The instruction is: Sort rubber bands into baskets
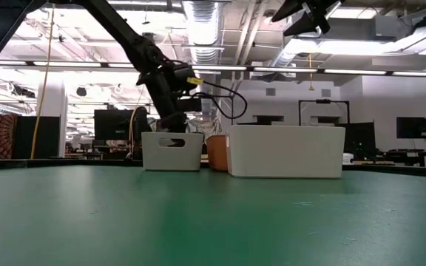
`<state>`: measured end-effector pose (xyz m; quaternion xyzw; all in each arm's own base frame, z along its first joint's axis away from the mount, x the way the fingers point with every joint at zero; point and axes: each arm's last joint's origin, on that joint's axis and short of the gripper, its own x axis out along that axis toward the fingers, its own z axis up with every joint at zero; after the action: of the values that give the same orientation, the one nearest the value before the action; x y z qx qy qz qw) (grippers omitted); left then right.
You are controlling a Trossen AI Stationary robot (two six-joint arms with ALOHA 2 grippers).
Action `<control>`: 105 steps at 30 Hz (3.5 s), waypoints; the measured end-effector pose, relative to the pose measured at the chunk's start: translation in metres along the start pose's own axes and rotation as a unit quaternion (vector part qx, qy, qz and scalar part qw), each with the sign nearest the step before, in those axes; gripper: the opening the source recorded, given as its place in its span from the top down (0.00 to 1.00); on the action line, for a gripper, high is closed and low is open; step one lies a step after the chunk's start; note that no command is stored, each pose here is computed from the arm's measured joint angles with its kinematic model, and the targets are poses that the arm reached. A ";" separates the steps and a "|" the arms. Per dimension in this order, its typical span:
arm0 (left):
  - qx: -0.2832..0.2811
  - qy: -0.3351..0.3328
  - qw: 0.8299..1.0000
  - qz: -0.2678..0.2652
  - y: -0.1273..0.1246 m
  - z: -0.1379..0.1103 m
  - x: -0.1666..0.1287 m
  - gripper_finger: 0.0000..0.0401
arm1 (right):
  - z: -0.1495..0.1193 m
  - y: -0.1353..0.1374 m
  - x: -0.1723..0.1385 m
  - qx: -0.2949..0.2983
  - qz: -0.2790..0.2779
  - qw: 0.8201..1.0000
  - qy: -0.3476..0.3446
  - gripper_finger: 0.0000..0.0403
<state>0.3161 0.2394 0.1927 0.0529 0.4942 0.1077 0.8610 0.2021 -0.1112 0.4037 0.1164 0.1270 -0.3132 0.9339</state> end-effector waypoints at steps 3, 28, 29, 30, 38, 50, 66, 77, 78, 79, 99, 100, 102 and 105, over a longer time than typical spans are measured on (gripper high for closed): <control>0.005 -0.002 1.000 0.001 -0.001 -0.002 0.002 0.69 | 0.000 0.000 0.000 0.006 0.001 1.000 0.000 0.21; -0.002 0.017 1.000 0.014 -0.007 -0.017 0.012 1.00 | 0.000 0.000 0.000 0.009 -0.005 1.000 -0.001 0.21; -0.007 0.016 1.000 0.014 -0.007 -0.016 0.012 1.00 | 0.000 0.000 0.000 0.010 -0.005 1.000 -0.001 0.21; -0.015 0.018 1.000 0.013 -0.006 -0.016 0.011 1.00 | 0.000 0.000 0.000 0.010 -0.005 1.000 -0.001 0.21; -0.160 -0.004 0.987 0.008 0.010 0.000 -0.004 0.98 | 0.000 0.000 0.000 0.010 -0.004 1.000 -0.001 0.21; -0.212 -0.058 0.975 -0.025 0.008 -0.004 0.005 0.64 | 0.000 0.000 0.000 0.011 -0.004 1.000 -0.001 0.21; -0.192 -0.003 0.981 0.010 -0.011 -0.028 0.021 0.93 | 0.000 0.000 0.000 0.008 -0.004 1.000 0.000 0.21; -0.159 -0.028 0.987 -0.016 0.005 0.009 -0.006 1.00 | 0.000 0.000 0.000 0.006 -0.005 1.000 0.001 0.21; -0.157 -0.025 0.987 -0.027 0.007 0.012 -0.011 1.00 | -0.001 0.000 0.000 0.006 -0.005 1.000 0.002 0.21; -0.156 -0.020 0.987 -0.036 0.009 0.014 -0.016 1.00 | -0.001 0.000 0.000 0.006 -0.005 1.000 0.004 0.21; -0.190 0.085 0.968 -0.138 0.023 0.022 -0.077 1.00 | -0.038 0.024 0.081 -0.025 0.078 0.990 0.119 0.21; -0.192 0.086 0.967 -0.141 0.024 0.023 -0.079 1.00 | -0.042 0.026 0.088 -0.031 0.082 0.988 0.124 0.21; -0.194 0.085 0.966 -0.146 0.025 0.024 -0.082 1.00 | -0.048 0.031 0.102 -0.038 0.090 0.988 0.122 0.21; -0.195 0.082 0.966 -0.147 0.027 0.028 -0.089 1.00 | -0.053 0.037 0.120 -0.037 0.110 0.987 0.111 0.21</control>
<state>0.2929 0.2446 0.2867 -0.1980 0.5347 0.0781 0.8178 0.3082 -0.1332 0.3215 0.1287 0.2277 -0.1890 0.9465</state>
